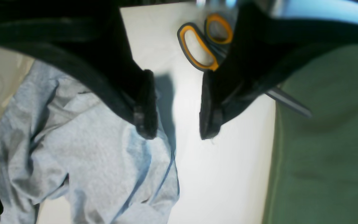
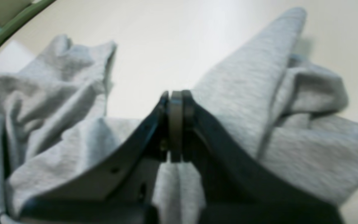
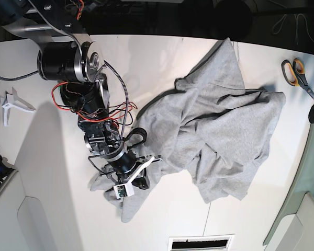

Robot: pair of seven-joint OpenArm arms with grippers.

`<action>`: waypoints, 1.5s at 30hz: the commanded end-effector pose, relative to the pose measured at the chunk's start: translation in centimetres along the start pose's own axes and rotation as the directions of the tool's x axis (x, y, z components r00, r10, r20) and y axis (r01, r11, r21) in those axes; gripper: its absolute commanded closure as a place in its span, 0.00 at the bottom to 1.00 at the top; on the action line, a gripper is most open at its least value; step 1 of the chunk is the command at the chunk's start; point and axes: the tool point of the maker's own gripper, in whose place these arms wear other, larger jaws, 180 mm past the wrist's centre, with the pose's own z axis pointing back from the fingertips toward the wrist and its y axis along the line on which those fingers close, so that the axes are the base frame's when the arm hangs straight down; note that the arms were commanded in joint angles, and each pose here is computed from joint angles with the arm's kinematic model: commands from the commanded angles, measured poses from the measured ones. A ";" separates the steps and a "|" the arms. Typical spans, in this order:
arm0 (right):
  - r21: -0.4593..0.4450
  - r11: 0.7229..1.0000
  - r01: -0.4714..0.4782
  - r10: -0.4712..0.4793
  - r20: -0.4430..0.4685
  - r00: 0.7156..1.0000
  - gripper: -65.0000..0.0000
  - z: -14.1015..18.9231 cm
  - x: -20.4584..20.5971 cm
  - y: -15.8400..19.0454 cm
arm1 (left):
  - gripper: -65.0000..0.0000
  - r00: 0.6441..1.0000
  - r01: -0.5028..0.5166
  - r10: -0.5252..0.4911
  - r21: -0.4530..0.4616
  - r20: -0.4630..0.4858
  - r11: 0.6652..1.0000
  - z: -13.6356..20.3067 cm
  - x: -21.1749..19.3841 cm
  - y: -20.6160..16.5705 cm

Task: Layout the t-shirt on the table in an organized manner, then fold the t-shirt properly
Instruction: 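Move the right gripper onto the shirt body and grasp fabric, then drag the grasped fabric with the right gripper away from the left gripper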

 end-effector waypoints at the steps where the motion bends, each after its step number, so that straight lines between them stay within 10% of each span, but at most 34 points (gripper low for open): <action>1: 0.039 0.999 -0.020 0.017 0.072 0.997 1.00 -0.6 3.1 0.8 | 0.51 0.999 0.033 -0.033 -0.007 0.037 0.999 0.4 1.7 -0.1; 15: 0.230 0.948 -0.221 0.252 -0.115 0.961 1.00 1.6 -7.0 6.8 | 0.43 0.993 0.036 -0.035 -0.014 0.111 0.999 0.1 3.8 -0.3; 25: 0.326 0.921 -0.212 0.255 -0.094 0.962 1.00 2.3 -6.6 8.0 | 0.43 0.989 0.066 -0.043 -0.159 0.144 0.985 -0.4 4.4 -3.5; 37: 0.258 0.931 -0.258 0.281 -0.053 0.958 1.00 6.9 -8.6 5.2 | 0.43 0.995 0.098 -0.101 -0.290 0.004 0.952 -5.4 -2.9 -11.0; 45: 0.217 0.949 -0.229 0.255 -0.102 0.961 1.00 10.8 -10.9 2.3 | 0.43 0.987 0.130 -0.146 -0.206 -0.067 0.970 -7.7 -6.9 -12.2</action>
